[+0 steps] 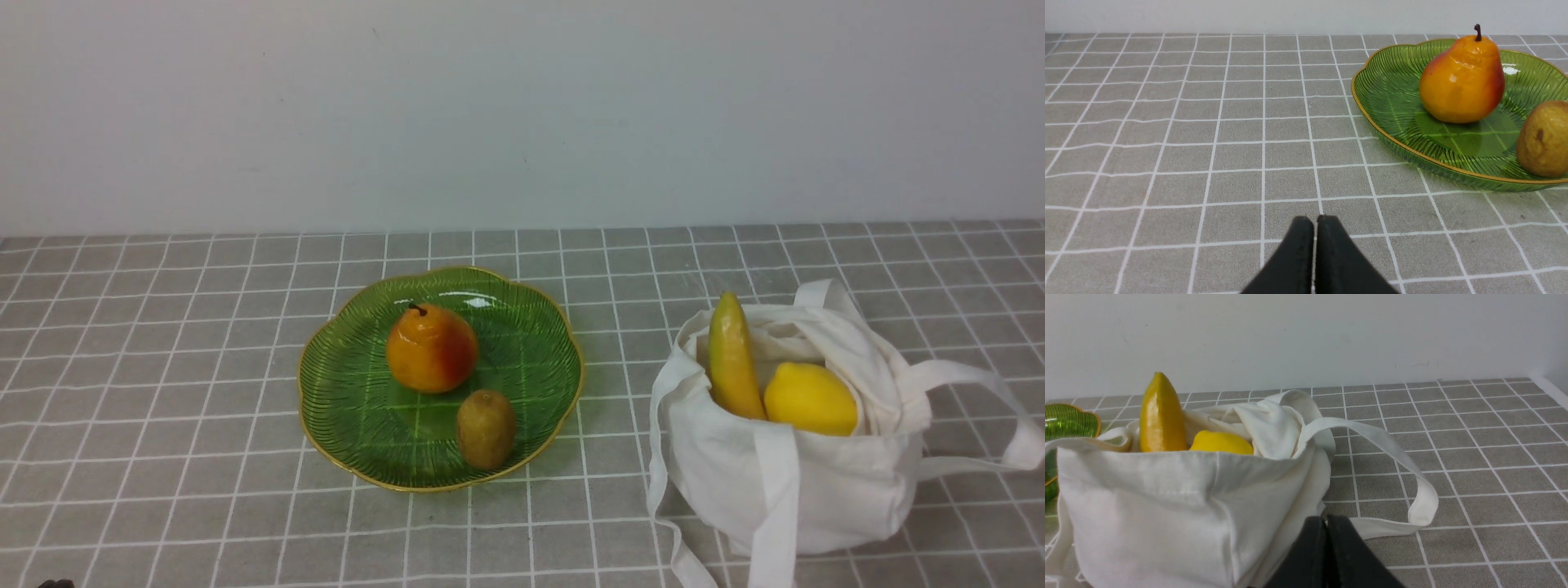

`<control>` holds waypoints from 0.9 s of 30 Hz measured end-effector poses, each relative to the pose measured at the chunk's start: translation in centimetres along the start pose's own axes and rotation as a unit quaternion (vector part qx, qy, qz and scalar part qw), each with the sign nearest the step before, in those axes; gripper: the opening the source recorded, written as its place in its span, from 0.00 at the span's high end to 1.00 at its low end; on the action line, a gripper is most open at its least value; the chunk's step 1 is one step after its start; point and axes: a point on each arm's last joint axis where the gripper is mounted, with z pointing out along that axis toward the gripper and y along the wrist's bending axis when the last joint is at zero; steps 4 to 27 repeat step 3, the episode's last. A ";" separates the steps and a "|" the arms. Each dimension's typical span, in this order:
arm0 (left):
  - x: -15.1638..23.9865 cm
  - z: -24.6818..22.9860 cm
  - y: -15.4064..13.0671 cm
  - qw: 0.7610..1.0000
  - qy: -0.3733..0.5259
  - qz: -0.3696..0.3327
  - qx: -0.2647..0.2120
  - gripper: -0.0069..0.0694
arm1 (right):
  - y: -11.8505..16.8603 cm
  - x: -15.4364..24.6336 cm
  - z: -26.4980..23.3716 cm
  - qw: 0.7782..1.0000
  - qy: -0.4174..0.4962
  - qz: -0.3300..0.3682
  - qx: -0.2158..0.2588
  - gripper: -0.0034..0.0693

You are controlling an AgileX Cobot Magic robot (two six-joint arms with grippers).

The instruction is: Take the fruit out of the bag on the grey coffee tablecloth and place them on the plate.

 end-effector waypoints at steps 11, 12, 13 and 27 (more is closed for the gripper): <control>0.0 0.0 0.0 1.000 0.000 0.000 0.000 0.92 | 0.0 0.0 0.0 1.000 0.000 0.000 0.000 0.97; 0.0 0.0 0.0 1.000 0.000 0.000 0.000 0.92 | 0.0 0.0 0.0 1.000 0.000 0.000 0.000 0.97; 0.0 0.0 0.0 1.000 0.000 0.000 0.000 0.92 | 0.0 0.0 0.0 1.000 0.000 0.000 0.000 0.97; 0.0 0.0 0.0 1.000 0.000 0.000 0.000 0.92 | 0.0 0.0 0.0 1.000 0.000 0.000 0.000 0.97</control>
